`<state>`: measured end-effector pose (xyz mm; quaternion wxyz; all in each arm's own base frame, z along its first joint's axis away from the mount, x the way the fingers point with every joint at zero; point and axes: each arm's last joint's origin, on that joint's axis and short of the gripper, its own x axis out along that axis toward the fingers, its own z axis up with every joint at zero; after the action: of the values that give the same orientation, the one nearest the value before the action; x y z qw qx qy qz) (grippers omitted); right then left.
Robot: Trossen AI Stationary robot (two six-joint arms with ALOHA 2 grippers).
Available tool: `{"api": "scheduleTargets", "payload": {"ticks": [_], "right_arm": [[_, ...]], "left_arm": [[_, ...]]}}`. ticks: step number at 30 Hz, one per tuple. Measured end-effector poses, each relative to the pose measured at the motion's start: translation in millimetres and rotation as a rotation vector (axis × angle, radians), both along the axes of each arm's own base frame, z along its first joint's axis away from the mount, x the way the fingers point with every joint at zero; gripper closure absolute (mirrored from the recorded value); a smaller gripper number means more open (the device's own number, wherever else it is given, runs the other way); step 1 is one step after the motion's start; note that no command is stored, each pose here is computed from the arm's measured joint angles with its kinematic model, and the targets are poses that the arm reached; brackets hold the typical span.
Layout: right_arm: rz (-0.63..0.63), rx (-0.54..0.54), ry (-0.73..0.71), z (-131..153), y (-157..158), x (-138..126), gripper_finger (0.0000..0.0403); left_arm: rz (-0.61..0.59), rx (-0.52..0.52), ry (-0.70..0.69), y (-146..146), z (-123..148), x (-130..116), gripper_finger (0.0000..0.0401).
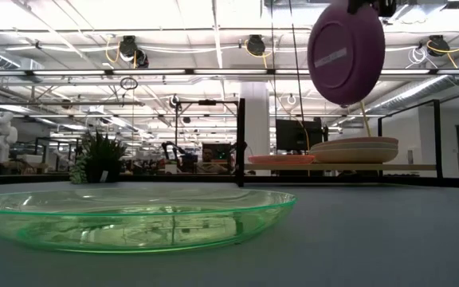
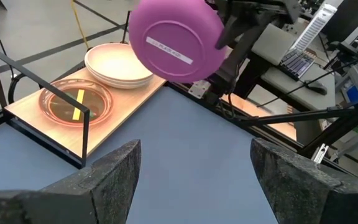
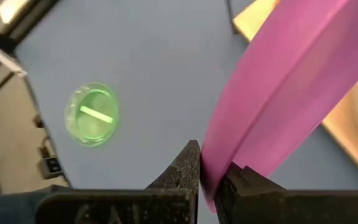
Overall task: Place and stack plates onto a shelf
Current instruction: Stack the purple plate on the light brown plate on the shelf
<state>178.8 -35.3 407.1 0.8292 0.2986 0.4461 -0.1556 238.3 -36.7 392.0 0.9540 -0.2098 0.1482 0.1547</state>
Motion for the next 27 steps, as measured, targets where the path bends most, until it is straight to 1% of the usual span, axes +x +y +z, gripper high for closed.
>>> {"api": "scheduleTargets", "payload": {"ticks": [8,17,22,27], "right_arm": [[0.003,-0.086,0.039,-4.3,-19.3,2.2,0.0397],[0.047,-0.196,0.112,-11.3,-39.8,5.5,0.0397],[0.064,-0.217,0.159,-16.6,-52.1,7.0,0.0397],[0.082,-0.224,0.261,-26.3,-65.6,8.4,0.0397]], "left_arm": [[0.006,-0.005,-0.009,0.0,0.6,0.3,0.0098],[0.037,-0.012,-0.022,0.7,1.3,0.3,0.0098],[0.041,-0.020,-0.026,0.7,1.5,0.4,0.0098],[0.066,-0.033,-0.034,1.3,1.6,0.3,0.0098]]}}
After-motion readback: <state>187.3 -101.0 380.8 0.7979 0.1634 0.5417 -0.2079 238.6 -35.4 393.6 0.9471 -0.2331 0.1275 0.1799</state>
